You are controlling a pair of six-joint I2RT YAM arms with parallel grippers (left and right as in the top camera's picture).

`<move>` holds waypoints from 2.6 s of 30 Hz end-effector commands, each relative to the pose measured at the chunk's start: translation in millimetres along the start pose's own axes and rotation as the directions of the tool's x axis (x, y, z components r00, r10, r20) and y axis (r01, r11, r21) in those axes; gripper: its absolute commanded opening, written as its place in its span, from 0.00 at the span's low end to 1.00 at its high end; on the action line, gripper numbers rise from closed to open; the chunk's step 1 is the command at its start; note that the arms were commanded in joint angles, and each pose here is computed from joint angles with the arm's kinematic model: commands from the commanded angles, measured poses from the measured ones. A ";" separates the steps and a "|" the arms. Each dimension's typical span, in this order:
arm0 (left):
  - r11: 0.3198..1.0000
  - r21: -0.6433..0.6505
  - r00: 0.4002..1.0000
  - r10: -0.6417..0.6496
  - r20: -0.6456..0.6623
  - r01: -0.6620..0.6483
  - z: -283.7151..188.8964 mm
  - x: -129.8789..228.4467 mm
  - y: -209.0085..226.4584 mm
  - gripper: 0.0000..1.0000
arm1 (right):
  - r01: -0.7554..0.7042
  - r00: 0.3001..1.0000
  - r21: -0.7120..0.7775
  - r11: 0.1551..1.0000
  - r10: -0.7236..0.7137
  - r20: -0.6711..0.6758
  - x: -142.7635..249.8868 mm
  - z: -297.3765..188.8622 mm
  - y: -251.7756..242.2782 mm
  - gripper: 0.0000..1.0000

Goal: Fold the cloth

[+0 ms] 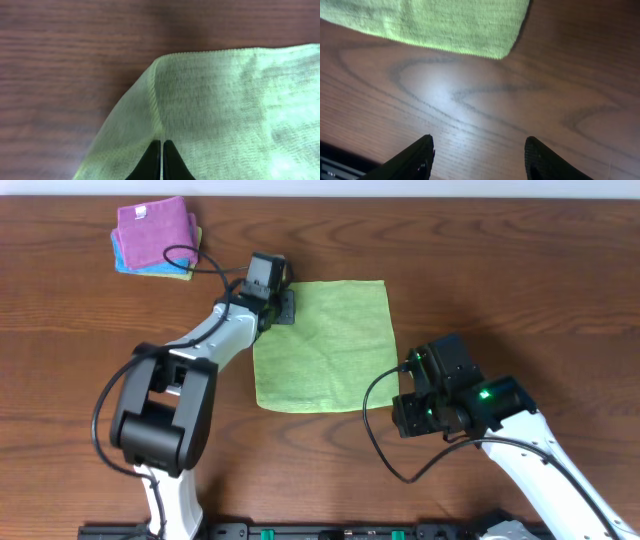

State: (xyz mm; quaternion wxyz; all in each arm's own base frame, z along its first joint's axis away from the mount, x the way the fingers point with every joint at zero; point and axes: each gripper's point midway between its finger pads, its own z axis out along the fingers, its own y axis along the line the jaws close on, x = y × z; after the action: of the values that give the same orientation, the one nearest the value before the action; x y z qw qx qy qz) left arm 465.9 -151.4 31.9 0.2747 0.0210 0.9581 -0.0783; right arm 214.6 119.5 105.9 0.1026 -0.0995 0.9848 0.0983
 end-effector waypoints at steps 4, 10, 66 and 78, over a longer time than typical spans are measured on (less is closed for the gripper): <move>1.000 -0.014 1.000 0.006 0.017 -0.006 -95.0 -22.1 0.9 0.06 | -0.022 0.998 0.017 1.000 0.020 0.067 -15.5 -0.5 -10.0 0.59; 0.988 -0.122 0.989 -0.107 -0.106 0.093 -151.7 29.1 40.9 0.06 | -0.130 0.983 -0.098 0.987 0.141 0.120 -26.7 14.0 -29.4 0.58; 0.783 0.182 0.786 -0.518 -0.338 0.595 -78.9 182.5 28.0 0.41 | -0.253 0.964 -0.408 0.877 0.266 -0.025 -22.7 117.4 -30.7 0.58; 0.757 0.217 0.760 -0.501 -0.414 0.616 -86.1 191.1 15.1 0.40 | -0.264 0.960 -0.420 0.868 0.279 -0.027 -25.2 120.9 -29.9 0.59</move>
State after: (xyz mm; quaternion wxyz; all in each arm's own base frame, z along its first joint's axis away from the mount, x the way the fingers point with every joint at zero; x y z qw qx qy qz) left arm 267.8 -120.9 6.3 0.0872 -0.2042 0.9234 -0.3131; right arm 276.4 129.9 9.9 0.1071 -0.0040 0.9308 0.3496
